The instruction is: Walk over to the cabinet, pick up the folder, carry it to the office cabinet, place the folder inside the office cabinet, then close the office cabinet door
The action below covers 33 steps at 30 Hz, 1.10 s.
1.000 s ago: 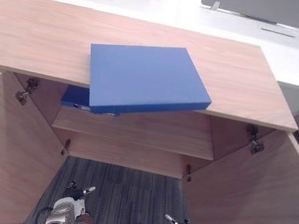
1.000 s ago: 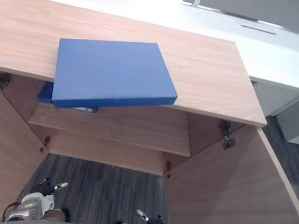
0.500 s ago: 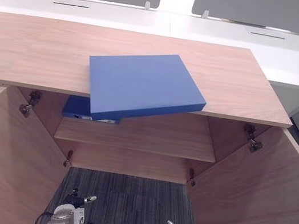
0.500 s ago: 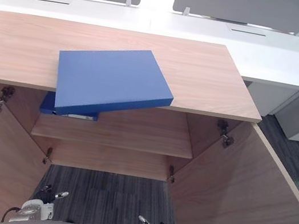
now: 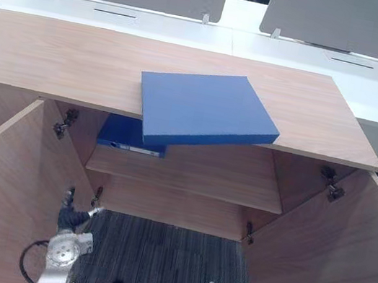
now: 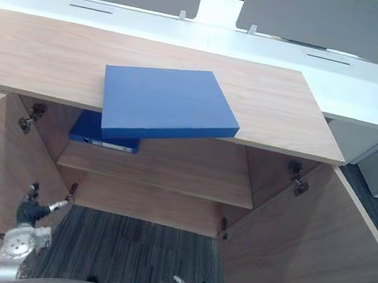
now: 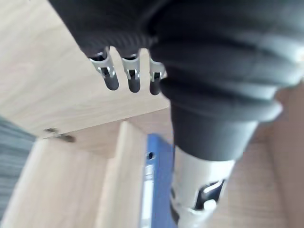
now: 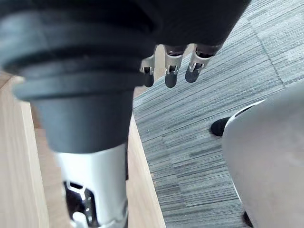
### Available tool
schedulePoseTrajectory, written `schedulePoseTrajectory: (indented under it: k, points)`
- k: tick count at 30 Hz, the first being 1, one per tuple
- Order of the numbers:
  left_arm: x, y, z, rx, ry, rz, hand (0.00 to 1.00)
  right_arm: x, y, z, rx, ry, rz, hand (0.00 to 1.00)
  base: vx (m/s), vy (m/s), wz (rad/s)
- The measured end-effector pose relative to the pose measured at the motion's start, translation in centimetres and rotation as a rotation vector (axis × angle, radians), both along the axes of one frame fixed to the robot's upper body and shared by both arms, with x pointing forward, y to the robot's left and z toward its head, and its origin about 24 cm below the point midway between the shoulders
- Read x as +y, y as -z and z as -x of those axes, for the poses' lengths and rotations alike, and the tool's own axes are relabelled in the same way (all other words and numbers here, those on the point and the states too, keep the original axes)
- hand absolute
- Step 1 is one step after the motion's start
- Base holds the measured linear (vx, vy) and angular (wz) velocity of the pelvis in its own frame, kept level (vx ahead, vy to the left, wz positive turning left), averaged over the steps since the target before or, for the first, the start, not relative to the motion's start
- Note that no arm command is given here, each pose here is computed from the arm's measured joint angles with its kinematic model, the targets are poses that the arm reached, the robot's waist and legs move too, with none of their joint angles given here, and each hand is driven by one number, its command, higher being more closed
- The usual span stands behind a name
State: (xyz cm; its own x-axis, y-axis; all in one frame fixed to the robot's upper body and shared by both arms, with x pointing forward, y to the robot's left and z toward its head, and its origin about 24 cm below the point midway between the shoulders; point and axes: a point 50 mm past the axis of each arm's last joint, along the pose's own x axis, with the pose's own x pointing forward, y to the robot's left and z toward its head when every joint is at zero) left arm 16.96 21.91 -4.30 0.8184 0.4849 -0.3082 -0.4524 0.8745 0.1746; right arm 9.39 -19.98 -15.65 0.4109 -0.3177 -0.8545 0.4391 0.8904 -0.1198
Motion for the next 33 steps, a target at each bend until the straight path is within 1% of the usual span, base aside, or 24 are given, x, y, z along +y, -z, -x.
schedulePoseTrajectory:
  k: [3,5,7,10,13,16,17,23,25,28,29,31,33]
  points:
    - [0.0,-3.6,-1.2,-0.159,0.023,-0.076,0.0,0.3,0.1,0.1,0.005,-0.028,-0.002,0.0,0.03,0.004,0.04]
    - [-0.5,-6.3,-1.9,-0.271,0.06,-0.137,0.0,0.3,0.1,0.2,0.009,-0.035,-0.004,0.0,0.0,0.0,0.0]
    - [-1.5,-9.4,-2.5,-0.4,0.129,-0.227,0.0,0.4,0.1,0.3,0.01,-0.044,-0.008,0.0,-0.01,-0.011,-0.04]
    - [-2.9,-12.1,-2.8,-0.513,0.214,-0.317,0.0,0.3,0.2,0.6,0.019,-0.045,-0.005,0.0,-0.03,-0.006,-0.02]
    - [-4.4,-13.4,-3.0,-0.575,0.285,-0.369,0.0,0.2,0.2,0.7,0.023,-0.046,-0.003,0.0,-0.04,-0.006,0.0]
    - [-5.6,-14.2,-3.2,-0.622,0.353,-0.41,0.0,0.2,0.3,0.9,0.035,-0.045,-0.004,0.0,0.0,0.0,0.0]
    - [-6.4,-14.6,-3.4,-0.646,0.398,-0.439,0.0,0.2,0.4,1.0,0.042,-0.044,-0.005,0.0,0.0,0.0,0.0]
    - [-8.0,-15.9,-3.6,-0.718,0.488,-0.54,0.0,0.0,0.5,0.8,0.052,-0.039,-0.007,0.0,0.01,0.001,-0.04]
    - [-8.8,-15.9,-4.0,-0.726,0.559,-0.633,0.0,-0.2,0.5,0.8,0.06,-0.042,-0.006,0.0,-0.02,-0.004,0.0]
    - [-9.5,-15.3,-4.8,-0.708,0.613,-0.742,0.0,-0.3,0.5,0.8,0.058,-0.047,-0.008,0.0,-0.04,-0.003,0.0]
    - [-9.6,-15.1,-5.0,-0.7,0.625,-0.765,0.0,-0.3,0.5,0.7,0.058,-0.047,-0.008,0.0,-0.03,0.0,-0.01]
    - [-10.0,-14.3,-5.8,-0.658,0.651,-0.863,0.0,-0.3,0.5,0.6,0.055,-0.047,-0.009,0.0,0.0,0.0,0.0]
    - [-10.4,-13.9,-6.3,-0.636,0.667,-0.92,0.0,-0.3,0.5,0.6,0.054,-0.047,-0.008,0.0,0.0,0.0,0.0]
